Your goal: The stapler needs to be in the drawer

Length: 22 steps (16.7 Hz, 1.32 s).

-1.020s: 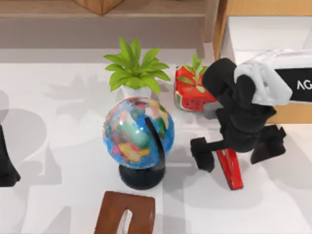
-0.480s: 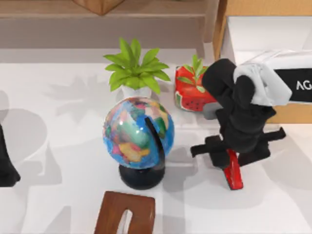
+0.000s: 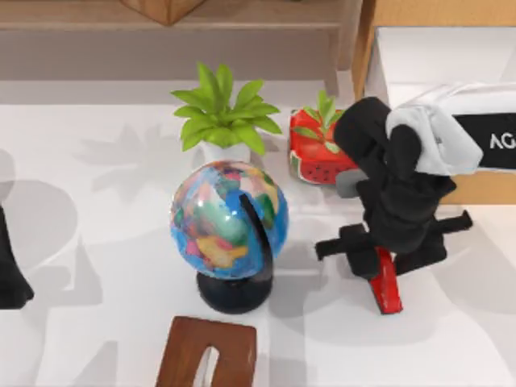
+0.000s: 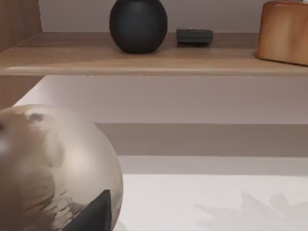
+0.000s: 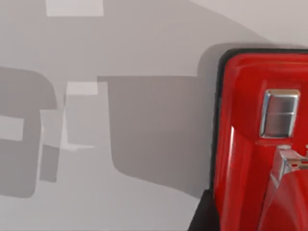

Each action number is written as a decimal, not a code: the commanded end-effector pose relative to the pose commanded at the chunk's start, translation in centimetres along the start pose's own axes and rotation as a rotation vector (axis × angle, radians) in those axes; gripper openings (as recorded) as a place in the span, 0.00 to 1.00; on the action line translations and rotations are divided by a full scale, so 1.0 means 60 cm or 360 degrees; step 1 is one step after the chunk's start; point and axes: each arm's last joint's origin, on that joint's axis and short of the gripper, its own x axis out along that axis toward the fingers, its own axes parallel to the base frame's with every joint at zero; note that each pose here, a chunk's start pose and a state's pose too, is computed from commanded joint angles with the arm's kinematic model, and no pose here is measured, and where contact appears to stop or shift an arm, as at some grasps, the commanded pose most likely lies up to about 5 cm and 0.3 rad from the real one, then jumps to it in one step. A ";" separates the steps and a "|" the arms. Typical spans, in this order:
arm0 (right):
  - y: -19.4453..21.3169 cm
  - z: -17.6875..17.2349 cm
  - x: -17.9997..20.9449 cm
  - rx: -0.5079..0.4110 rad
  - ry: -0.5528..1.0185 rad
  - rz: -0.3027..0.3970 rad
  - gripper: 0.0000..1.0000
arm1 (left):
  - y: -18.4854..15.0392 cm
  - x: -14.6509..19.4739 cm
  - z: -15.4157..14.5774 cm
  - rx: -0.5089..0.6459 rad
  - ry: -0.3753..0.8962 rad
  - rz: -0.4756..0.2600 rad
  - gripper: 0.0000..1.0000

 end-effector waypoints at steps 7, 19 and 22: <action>0.000 0.001 -0.024 0.0000 -0.0001 -0.0002 0.00 | 0.000 0.000 0.000 0.0000 0.0000 0.0000 1.00; -0.004 0.013 -0.128 -0.0022 -0.0209 0.0064 0.00 | 0.000 0.000 0.000 0.0000 0.0000 0.0000 1.00; 0.000 0.025 -0.218 -0.0076 -0.0465 0.0148 0.00 | 0.000 0.000 0.000 0.0000 0.0000 0.0000 1.00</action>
